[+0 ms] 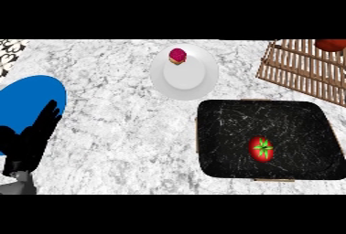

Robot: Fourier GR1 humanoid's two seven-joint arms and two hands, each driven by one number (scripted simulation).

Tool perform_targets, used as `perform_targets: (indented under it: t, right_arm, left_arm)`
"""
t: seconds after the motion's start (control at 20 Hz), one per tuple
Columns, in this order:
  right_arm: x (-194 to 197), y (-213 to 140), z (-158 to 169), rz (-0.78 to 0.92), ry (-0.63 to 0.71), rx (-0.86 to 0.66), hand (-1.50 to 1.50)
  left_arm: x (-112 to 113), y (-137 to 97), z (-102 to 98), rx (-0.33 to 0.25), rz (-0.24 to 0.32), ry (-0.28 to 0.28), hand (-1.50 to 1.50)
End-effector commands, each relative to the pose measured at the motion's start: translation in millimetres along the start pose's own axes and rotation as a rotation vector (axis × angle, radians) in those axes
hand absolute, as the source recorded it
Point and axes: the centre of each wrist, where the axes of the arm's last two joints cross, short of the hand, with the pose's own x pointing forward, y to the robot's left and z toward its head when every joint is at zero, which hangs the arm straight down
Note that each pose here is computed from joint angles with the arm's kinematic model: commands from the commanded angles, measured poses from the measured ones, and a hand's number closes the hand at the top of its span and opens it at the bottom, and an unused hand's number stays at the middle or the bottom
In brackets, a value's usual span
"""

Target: Pick the bell pepper from the tray and place it in the tiered shelf

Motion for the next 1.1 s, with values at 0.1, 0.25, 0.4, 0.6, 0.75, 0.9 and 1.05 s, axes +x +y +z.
perform_targets:
  t: [0.1,0.25,0.4,0.6,0.75,0.9,1.05]
  right_arm:
    - [-10,-31,-4,-0.222,0.026,0.015,-1.5]
    - [8,-25,-7,-0.329,0.054,0.051,-1.5]
    - [-13,-48,-5,-0.415,0.065,0.053,-1.5]
    - [-29,-91,1,-0.546,0.034,-0.021,-1.5]
    - [-38,-135,12,-0.574,0.02,-0.051,-1.5]
    - [-66,-186,32,-0.582,0.044,-0.11,-1.5]
    - [-100,-213,52,-0.571,0.095,-0.138,-1.5]
  left_arm:
    - [-7,9,8,0.007,-0.016,0.009,0.0]
    - [-7,5,16,0.002,0.004,0.014,0.0]
    - [-3,1,-4,0.014,-0.006,0.012,0.0]
    - [0,0,13,0.019,0.004,0.036,0.0]
    - [6,9,8,0.022,-0.005,0.014,0.0]
    - [-17,12,27,0.022,-0.008,0.021,0.0]
    - [-7,-3,14,0.037,0.011,0.024,0.0]
